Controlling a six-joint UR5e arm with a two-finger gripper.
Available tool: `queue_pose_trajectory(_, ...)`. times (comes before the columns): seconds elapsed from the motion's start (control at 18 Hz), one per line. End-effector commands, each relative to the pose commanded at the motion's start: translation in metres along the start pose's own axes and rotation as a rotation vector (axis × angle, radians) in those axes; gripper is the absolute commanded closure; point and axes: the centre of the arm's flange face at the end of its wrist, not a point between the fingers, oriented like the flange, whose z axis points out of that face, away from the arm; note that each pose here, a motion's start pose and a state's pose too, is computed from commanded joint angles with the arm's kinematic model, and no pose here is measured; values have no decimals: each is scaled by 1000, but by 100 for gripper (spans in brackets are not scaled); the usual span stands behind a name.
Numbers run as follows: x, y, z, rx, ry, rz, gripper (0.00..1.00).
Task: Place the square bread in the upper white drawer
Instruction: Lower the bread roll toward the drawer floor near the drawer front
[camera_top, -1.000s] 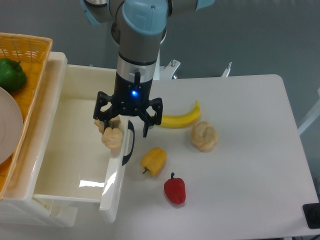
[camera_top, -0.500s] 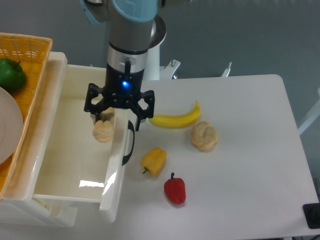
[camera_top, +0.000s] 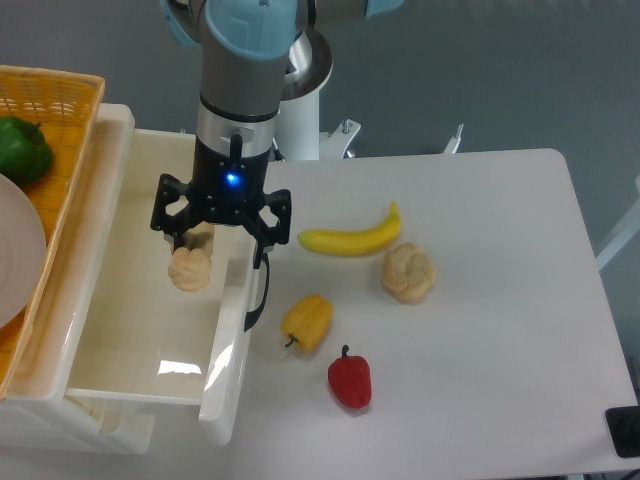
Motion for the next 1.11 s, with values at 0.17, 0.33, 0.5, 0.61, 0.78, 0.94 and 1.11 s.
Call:
queue_pose_trajectory(0.17,-6,-2,9,-12,1,-7,0)
queue_pose_trajectory(0.33,-9,-3,14,-14,-3,-7,0)
queue_pose_trajectory(0.5,-10,-5,14,-1,-5,-5,0)
queue_pose_trajectory(0.61,-15,-7,10,9,-8,-10,0)
queue_pose_trajectory(0.78,-25,-9,5,20,-17,-8,0)
queue_pose_trajectory(0.94,-36,-9,-1,27,-29,26,0)
queue_pose_trajectory(1.11,-38,-8,-5,32,-32,26,0)
